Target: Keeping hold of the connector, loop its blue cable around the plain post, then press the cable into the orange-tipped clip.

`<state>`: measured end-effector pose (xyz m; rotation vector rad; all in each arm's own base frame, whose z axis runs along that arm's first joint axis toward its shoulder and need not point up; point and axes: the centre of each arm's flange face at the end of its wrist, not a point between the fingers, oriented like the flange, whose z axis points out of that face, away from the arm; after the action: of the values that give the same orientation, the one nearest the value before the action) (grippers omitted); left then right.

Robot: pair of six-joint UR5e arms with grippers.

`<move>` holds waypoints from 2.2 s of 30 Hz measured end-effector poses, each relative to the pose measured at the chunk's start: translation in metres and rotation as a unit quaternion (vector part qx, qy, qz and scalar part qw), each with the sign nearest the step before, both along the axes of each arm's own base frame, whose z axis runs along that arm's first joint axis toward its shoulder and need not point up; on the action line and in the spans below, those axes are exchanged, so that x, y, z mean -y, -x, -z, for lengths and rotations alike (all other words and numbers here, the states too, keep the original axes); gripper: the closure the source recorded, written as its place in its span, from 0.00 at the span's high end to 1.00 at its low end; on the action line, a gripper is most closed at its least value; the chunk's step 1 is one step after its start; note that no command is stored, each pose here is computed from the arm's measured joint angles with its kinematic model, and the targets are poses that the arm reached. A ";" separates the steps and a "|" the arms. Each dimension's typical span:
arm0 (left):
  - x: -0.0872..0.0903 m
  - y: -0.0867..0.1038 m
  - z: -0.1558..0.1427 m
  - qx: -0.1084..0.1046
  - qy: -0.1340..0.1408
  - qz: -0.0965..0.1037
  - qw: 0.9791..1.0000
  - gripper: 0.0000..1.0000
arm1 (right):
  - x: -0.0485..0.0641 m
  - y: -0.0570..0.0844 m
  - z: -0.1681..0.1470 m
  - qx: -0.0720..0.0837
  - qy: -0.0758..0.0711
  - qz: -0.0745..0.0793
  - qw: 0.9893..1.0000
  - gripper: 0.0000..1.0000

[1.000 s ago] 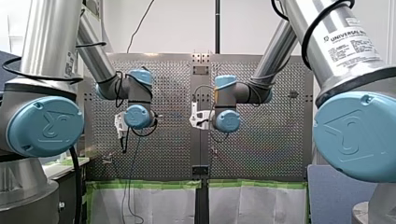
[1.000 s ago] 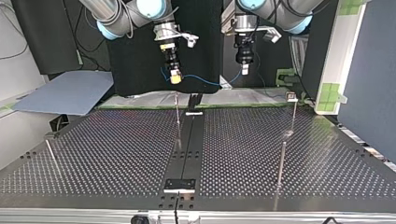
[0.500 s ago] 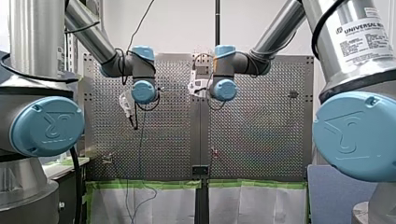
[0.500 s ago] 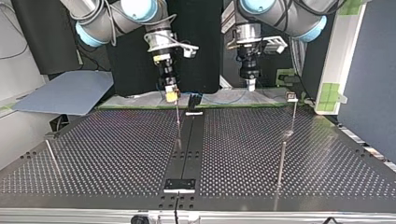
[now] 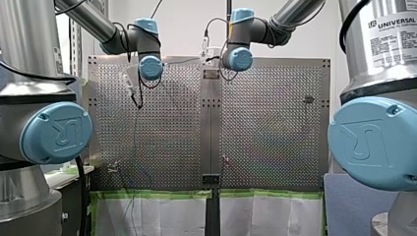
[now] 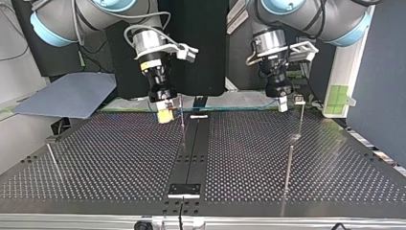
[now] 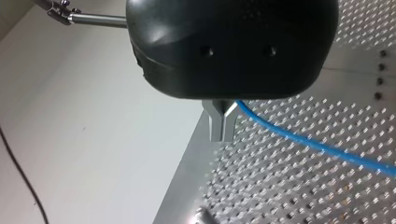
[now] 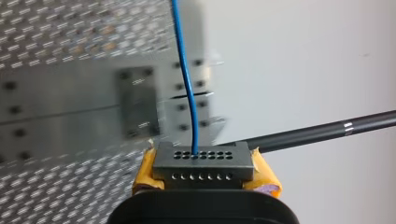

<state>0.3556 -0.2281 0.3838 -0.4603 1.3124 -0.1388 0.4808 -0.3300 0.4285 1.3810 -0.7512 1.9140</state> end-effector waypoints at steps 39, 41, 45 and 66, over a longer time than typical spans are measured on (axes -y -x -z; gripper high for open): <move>-0.095 -0.146 -0.102 0.043 0.013 -0.027 0.999 0.00 | 0.065 -0.030 -0.056 -0.060 -0.043 -0.044 0.996 0.00; -0.096 -0.153 -0.110 0.053 0.016 -0.023 0.998 0.00 | 0.069 -0.032 -0.058 -0.060 -0.041 -0.046 0.996 0.00; -0.099 -0.165 -0.114 0.058 0.018 -0.016 0.998 0.00 | 0.073 -0.035 -0.056 -0.061 -0.041 -0.048 0.996 0.00; -0.110 -0.189 -0.062 0.029 0.025 -0.011 0.999 0.00 | 0.089 -0.049 -0.012 -0.087 -0.067 -0.053 0.993 0.00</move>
<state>0.5444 -0.1179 0.4455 -0.5085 1.2493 -0.1655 0.5295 -0.4191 0.4400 1.6775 -0.7450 1.8210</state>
